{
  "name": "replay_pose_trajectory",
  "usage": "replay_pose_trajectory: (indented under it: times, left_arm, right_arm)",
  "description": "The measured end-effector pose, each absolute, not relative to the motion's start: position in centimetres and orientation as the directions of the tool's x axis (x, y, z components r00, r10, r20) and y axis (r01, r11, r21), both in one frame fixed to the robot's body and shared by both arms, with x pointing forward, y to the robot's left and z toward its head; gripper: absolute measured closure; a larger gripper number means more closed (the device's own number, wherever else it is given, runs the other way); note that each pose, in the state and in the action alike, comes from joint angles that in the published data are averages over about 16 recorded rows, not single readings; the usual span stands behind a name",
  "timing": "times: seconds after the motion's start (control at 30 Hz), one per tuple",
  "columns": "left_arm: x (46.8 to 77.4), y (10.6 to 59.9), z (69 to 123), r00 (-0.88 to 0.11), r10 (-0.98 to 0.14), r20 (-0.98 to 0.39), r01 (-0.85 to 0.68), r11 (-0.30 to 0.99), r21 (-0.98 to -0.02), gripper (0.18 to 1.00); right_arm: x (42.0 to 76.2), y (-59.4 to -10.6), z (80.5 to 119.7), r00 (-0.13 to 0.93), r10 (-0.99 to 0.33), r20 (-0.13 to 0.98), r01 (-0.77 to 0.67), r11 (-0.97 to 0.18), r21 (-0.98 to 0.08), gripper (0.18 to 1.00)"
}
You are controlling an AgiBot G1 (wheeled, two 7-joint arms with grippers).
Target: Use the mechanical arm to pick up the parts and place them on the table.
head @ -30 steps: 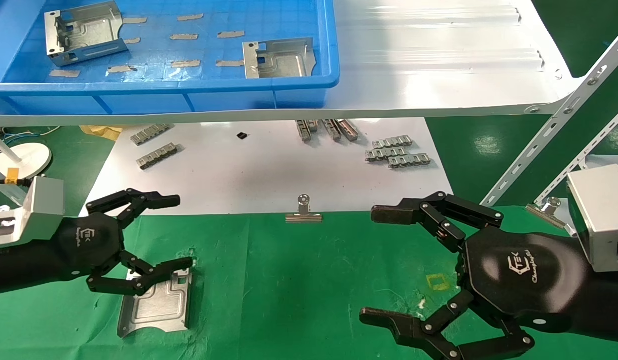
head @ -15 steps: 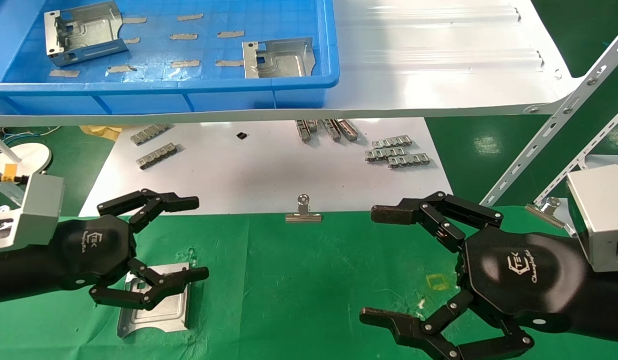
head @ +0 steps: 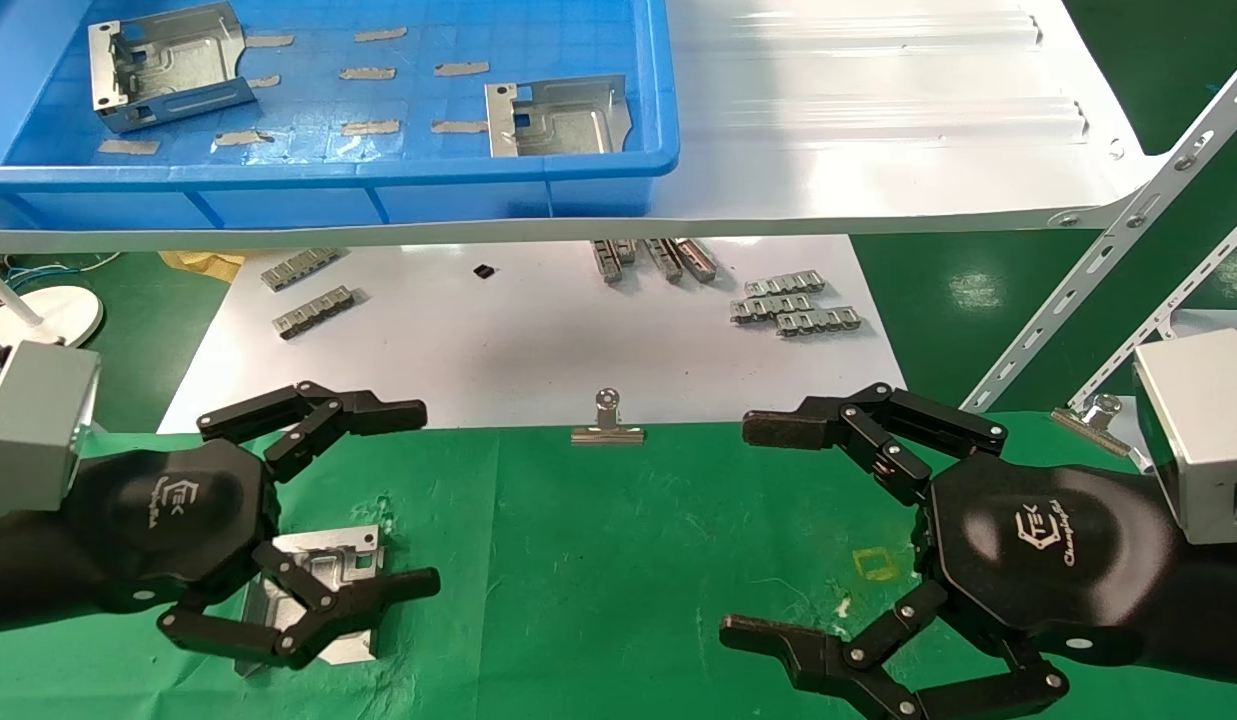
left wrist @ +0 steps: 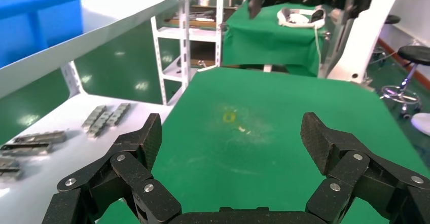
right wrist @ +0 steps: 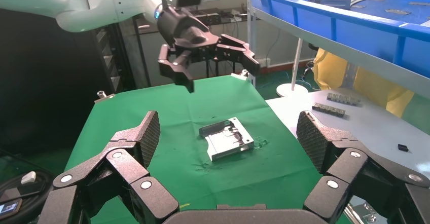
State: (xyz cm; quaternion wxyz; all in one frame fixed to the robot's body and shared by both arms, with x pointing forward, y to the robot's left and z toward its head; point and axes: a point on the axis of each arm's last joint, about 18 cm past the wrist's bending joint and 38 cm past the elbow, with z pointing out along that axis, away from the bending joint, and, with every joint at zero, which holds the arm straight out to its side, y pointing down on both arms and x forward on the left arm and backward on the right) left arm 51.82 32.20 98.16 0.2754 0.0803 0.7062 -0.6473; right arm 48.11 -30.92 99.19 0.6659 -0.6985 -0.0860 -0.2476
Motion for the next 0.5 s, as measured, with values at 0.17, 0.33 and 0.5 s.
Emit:
replay_pose_trajectory:
  times: [0.17, 0.33, 0.5]
  left_arm:
    - [50.5, 31.5, 98.6, -0.845, -0.222, -0.487, 0.469, 0.133, -0.873, 0.183]
    - [49.4, 30.9, 98.8, -0.851, -0.205, -0.483, 0.467, 0.123, -0.876, 0.183]
    - [48.7, 30.5, 99.0, -0.855, -0.195, -0.481, 0.466, 0.118, -0.877, 0.183]
  right_arm:
    - [48.1, -30.9, 99.2, 0.863, -0.21, 0.46, 0.45, -0.098, -0.888, 0.179]
    - [48.1, -30.9, 99.2, 0.863, -0.21, 0.46, 0.45, -0.098, -0.888, 0.179]
    - [48.1, -30.9, 99.2, 0.863, -0.21, 0.46, 0.45, -0.098, -0.888, 0.179]
